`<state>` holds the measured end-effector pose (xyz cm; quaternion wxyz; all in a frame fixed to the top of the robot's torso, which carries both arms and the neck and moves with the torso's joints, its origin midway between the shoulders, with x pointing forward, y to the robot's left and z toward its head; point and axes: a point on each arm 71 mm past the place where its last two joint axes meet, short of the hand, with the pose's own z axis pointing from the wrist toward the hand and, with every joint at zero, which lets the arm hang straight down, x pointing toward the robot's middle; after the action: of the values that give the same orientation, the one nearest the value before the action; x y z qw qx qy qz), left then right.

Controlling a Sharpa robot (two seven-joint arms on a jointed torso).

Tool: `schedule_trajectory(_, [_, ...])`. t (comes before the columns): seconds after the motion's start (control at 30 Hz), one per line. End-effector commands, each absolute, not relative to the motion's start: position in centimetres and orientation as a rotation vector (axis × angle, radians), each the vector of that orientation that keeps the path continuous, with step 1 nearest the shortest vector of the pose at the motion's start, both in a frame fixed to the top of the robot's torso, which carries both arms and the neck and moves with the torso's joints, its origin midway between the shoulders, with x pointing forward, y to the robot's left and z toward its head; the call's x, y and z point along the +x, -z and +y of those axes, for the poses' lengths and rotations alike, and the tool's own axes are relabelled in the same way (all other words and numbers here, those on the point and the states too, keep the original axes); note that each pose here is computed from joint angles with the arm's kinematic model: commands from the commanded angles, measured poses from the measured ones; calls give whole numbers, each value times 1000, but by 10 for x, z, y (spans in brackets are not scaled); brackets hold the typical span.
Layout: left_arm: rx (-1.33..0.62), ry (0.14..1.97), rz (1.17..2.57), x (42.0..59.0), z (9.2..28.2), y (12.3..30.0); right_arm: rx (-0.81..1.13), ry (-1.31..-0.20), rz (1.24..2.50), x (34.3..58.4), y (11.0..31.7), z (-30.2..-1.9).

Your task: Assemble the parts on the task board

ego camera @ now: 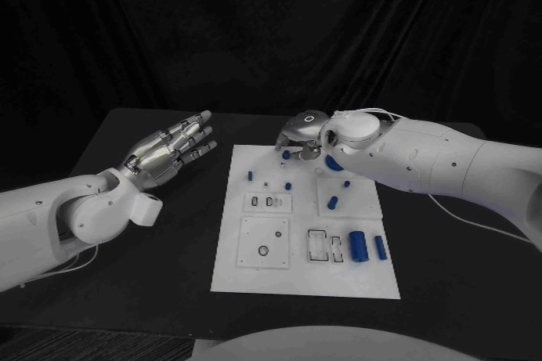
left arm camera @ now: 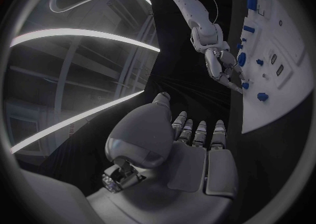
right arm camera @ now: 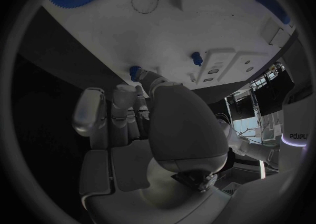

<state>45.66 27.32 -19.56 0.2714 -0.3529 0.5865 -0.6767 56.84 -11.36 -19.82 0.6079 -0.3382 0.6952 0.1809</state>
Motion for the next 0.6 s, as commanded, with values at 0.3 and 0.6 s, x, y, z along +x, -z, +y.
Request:
schedule_trajectory(0.3, [-946, 1836, 1582, 455, 274, 194, -739, -460, 1418, 564, 167, -131])
schedule_trajectory(0.6, [-949, 1827, 1577, 454, 276, 194, -673, -452, 1327, 552, 117, -175])
